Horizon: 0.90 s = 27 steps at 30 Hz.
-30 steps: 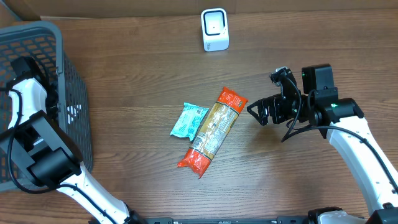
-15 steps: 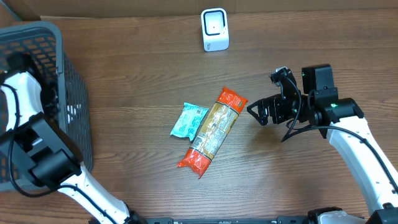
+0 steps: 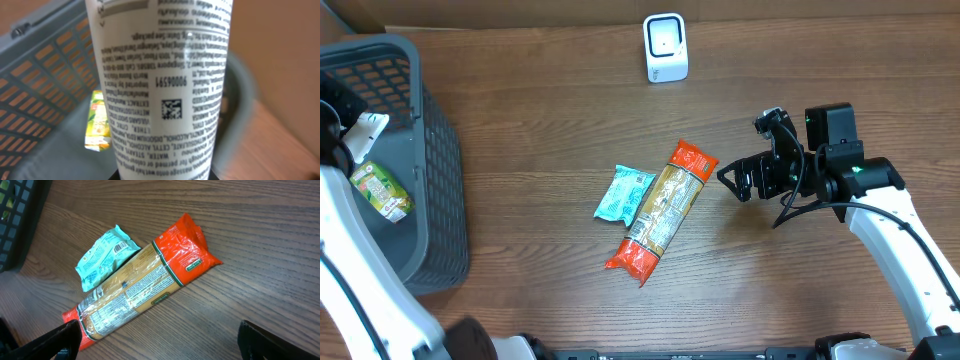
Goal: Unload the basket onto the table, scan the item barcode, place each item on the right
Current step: 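Grasp the white Pantene tube and lift it toward the table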
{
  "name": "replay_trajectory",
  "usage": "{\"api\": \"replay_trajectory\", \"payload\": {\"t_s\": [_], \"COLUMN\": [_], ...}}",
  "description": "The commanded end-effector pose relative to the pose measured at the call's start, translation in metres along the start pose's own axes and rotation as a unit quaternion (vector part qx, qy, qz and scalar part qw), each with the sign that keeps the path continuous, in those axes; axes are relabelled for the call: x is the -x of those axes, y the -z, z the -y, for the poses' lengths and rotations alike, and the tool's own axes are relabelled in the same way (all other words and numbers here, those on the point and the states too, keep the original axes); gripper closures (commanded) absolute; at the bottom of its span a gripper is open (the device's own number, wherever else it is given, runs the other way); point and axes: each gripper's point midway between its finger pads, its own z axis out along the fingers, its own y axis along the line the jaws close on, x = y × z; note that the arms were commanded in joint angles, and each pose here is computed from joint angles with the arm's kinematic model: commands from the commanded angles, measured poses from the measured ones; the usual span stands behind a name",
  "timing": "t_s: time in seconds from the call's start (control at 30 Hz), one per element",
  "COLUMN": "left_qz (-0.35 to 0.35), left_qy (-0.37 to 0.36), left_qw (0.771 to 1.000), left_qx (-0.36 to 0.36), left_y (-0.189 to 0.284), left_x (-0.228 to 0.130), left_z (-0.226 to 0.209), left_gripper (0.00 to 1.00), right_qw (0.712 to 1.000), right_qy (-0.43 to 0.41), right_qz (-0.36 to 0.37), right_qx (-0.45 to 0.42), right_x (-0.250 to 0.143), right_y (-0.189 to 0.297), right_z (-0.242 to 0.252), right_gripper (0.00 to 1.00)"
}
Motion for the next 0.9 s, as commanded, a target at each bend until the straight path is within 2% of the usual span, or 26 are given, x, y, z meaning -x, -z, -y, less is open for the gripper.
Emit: {"api": "replay_trajectory", "payload": {"t_s": [0.0, 0.17, 0.27, 0.4, 0.63, 0.87], "left_qz": [0.013, -0.011, -0.04, -0.088, -0.211, -0.325], "left_qy": [-0.037, -0.106, -0.163, -0.238, -0.362, -0.444], "left_qw": [0.997, 0.985, 0.966, 0.938, 0.878, 0.815], "left_qx": [-0.062, -0.135, -0.195, -0.234, -0.231, -0.183], "left_y": [0.034, 0.061, 0.069, 0.069, 0.041, -0.026], "left_x": [-0.005, -0.039, -0.07, -0.114, -0.208, -0.289], "left_z": [0.035, 0.091, 0.134, 0.172, 0.202, 0.205], "left_gripper": [0.96, 0.96, 0.96, 0.96, 0.96, 0.96], "right_qw": [1.0, 1.0, 1.0, 1.0, 1.0, 1.0], "right_qy": [0.004, 0.004, 0.004, 0.004, 0.004, 0.004], "right_qz": [0.009, 0.009, 0.009, 0.009, 0.009, 0.009], "right_qx": [-0.002, -0.002, -0.002, -0.002, -0.002, -0.002], "right_x": [0.008, 0.008, 0.008, 0.008, 0.008, 0.008], "right_y": [0.003, 0.003, 0.003, 0.003, 0.003, 0.003], "right_z": [-0.001, -0.001, -0.001, -0.001, -0.001, -0.001], "right_gripper": [0.0, 0.0, 0.0, 0.0, 0.0, 0.0]}}
